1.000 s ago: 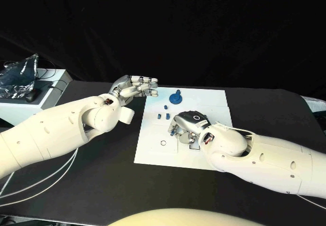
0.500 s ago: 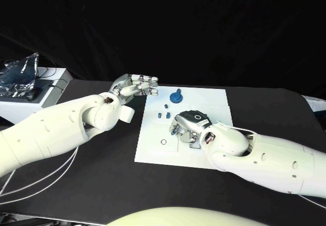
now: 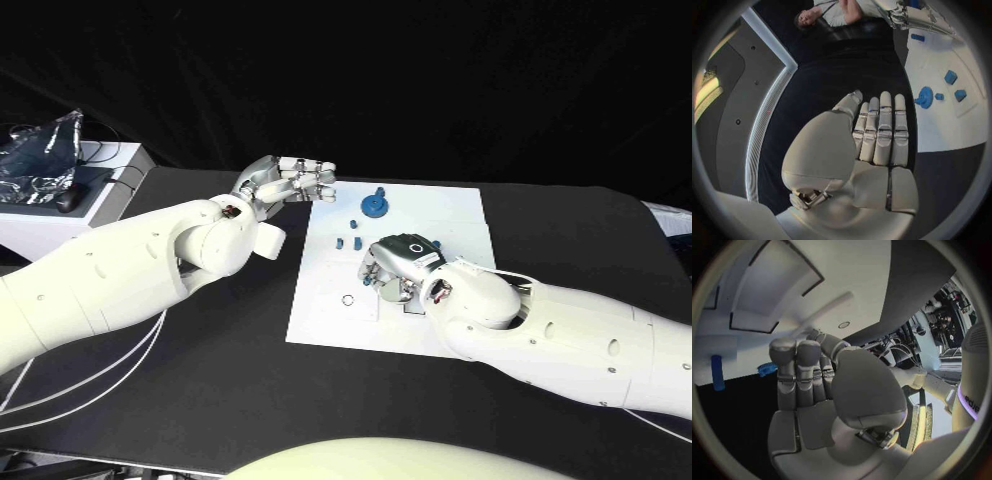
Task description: Assemble the parts on the task board
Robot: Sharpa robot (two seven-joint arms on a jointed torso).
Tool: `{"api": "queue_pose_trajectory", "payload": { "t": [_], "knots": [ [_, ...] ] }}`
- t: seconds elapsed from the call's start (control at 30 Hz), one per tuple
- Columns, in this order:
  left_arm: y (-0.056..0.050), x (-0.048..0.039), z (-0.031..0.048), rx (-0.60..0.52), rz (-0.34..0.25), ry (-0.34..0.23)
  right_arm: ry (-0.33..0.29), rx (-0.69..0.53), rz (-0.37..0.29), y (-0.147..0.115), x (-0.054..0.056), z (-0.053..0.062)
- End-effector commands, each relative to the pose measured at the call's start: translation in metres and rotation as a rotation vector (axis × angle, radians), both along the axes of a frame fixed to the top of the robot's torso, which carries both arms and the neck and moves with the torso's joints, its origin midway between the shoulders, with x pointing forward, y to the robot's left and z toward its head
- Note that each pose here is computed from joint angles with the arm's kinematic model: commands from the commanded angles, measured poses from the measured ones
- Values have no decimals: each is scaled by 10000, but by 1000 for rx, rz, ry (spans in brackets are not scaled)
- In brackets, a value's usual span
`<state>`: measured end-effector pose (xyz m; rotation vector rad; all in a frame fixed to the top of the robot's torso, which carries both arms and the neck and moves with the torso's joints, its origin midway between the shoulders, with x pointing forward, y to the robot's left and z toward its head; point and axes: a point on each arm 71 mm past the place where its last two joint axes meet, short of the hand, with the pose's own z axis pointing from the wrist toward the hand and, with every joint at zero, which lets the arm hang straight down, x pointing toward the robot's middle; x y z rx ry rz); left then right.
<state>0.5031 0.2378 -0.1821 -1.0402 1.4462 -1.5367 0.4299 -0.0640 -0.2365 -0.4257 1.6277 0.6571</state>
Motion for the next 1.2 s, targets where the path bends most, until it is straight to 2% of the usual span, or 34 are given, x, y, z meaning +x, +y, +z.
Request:
{"api": "queue_pose_trajectory", "payload": {
  "t": [0.03,0.4,0.83,0.97,1.2],
  "knots": [
    [-15,-4,9,-2,-8,-4,8,-29,15,19,-25,-53],
    [-10,-4,7,-1,-7,-2,11,-9,33,17,-59,-50],
    [5,2,0,3,-2,2,-44,79,-18,-183,-68,47],
    [10,3,-1,3,-1,2,-50,109,-45,-322,-65,140],
    [23,3,-2,5,0,3,-16,145,-148,-773,93,426]
  ]
}}
